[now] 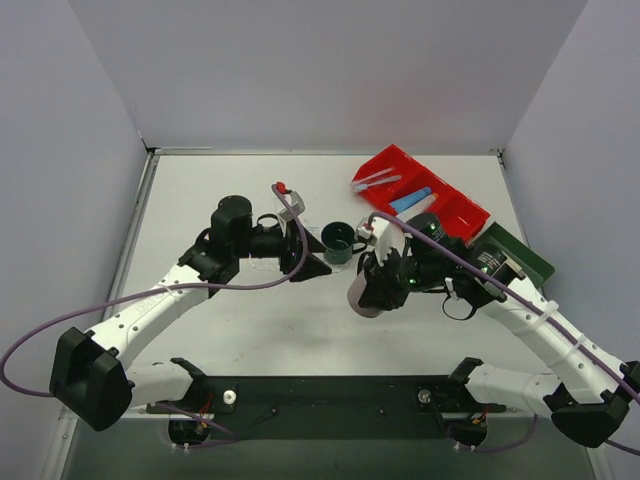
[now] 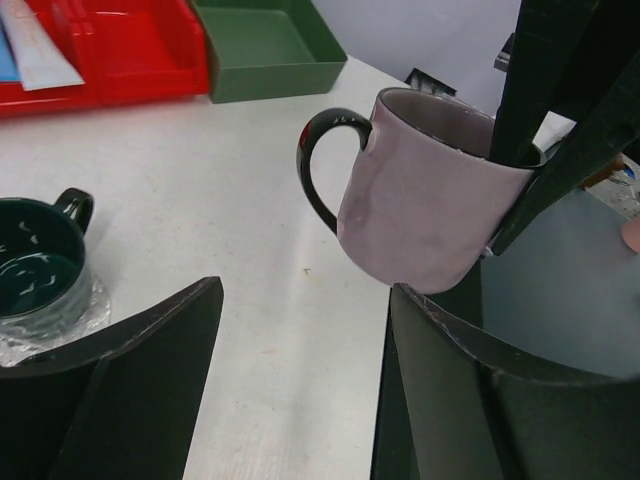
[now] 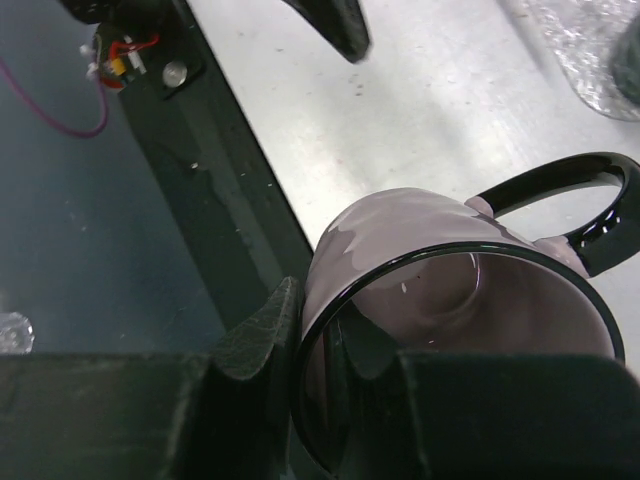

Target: Prepare toiletry sets of a toothbrush and toothpaste on the tray

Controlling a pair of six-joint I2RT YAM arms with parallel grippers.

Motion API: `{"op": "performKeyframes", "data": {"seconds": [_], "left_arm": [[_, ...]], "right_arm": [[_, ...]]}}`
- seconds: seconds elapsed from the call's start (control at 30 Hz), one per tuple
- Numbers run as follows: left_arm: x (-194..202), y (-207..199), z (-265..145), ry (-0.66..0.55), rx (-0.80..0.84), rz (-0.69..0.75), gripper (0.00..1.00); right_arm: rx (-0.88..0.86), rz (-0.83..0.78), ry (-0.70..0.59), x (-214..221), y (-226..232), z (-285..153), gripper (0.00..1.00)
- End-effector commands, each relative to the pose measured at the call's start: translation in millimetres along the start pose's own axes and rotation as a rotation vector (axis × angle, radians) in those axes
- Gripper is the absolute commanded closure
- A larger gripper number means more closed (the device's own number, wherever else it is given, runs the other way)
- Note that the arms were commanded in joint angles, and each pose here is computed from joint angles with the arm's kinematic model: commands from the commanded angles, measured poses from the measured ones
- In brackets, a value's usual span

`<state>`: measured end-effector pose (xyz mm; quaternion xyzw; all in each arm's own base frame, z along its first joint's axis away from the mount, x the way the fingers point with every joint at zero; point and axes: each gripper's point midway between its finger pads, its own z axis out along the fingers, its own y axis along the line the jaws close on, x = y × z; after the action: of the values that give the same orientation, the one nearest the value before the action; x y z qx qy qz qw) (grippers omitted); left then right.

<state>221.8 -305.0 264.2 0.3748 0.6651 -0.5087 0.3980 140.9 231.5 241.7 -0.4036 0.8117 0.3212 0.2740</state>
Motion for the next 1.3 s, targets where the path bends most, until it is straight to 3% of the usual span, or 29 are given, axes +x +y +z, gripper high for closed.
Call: {"op": "performKeyframes", "data": {"seconds": [0.0,0.53,0.9,1.1,1.23,1.27], "left_arm": [[-19.9,-35.3,3.4,-0.072,0.149,0.057,0.22],[-6.5,-53.5,19.1,-0.047,0.208,0.02,0.28],[0.9,-52.0,24.6,-0.023,0.194,0.036,0.41],[6.2,-60.1,31.1,-0.013,0.23,0.027,0.42],[11.7,-65.0,35.1,-0.002,0.241,0.027,0.48],[11.6,-65.3,35.1,-0.003,0.239,0.029,0.53]], "right_arm": [[-0.14,-0.08,-0.075,-25.3,44.7,-15.7,1.0],[-0.246,-0.165,0.005,-22.1,88.8,-9.6,1.0],[-0.256,-0.191,-0.029,-29.2,93.8,-17.4,1.0],[-0.262,-0.195,-0.026,-28.6,93.8,-14.4,1.0],[-0.262,-0.197,-0.021,-28.9,93.3,-11.1,1.0],[-0.261,-0.199,-0.023,-29.1,93.2,-11.5,1.0]]}}
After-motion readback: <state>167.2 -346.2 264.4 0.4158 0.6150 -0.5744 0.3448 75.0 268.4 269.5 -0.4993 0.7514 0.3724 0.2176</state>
